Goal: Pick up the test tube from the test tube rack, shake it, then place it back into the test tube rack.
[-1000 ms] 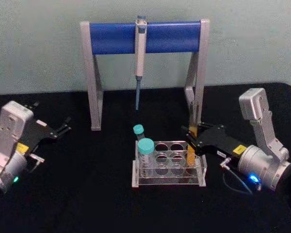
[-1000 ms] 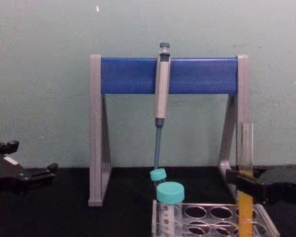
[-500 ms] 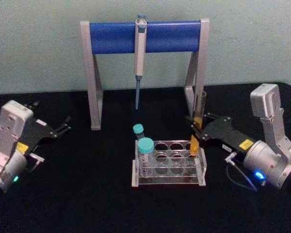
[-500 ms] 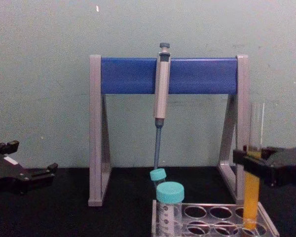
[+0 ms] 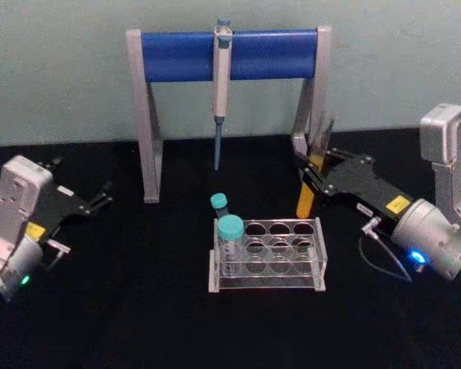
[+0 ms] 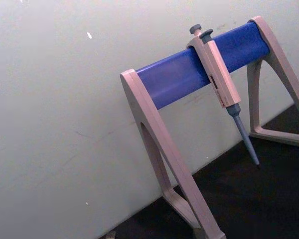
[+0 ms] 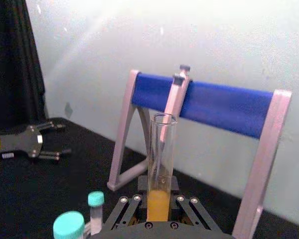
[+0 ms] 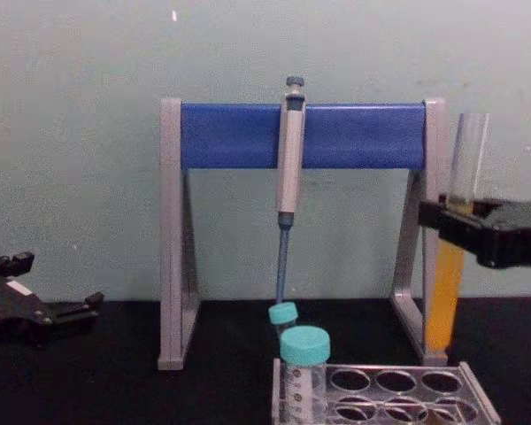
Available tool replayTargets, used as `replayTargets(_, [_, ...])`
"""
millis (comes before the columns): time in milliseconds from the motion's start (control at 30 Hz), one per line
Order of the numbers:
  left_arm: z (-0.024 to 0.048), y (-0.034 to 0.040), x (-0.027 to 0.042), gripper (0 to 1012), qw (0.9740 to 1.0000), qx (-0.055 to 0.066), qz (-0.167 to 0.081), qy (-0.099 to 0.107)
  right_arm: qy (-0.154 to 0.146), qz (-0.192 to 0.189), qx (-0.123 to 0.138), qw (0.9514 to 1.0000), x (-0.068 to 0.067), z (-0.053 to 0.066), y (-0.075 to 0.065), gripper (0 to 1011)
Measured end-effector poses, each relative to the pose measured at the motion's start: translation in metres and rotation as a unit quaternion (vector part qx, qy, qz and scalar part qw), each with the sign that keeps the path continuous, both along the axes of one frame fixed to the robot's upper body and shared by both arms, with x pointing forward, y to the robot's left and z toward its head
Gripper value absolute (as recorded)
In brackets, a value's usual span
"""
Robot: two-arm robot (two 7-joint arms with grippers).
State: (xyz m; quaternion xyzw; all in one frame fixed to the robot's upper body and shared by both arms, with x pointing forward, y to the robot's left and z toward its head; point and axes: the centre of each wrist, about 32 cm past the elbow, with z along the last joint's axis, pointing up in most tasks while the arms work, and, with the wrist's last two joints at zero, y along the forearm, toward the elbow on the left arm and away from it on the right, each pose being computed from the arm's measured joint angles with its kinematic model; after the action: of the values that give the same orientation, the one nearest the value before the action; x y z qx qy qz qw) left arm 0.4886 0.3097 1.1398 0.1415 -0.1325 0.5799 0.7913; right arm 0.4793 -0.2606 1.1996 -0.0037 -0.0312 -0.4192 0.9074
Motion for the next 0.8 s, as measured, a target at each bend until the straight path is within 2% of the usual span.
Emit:
replayTargets(167, [0.0000,0.0000,0.0000,1001,1.0000,0.000,0.000,0.000,-0.009,0.010,0.005,0.9999,0.008,0.005,0.007,232])
replayTargets(467, [0.0000,0.0000,0.0000,1001,1.0000,0.000,0.000,0.000,-0.011,0.025,0.006,0.9996,0.022,0.008,0.019,232])
replayTargets(800, [0.0000,0.0000,0.0000,1001,1.0000,0.000,0.000,0.000,-0.009,0.023,0.002,0.9997,0.028,0.008,0.021,232])
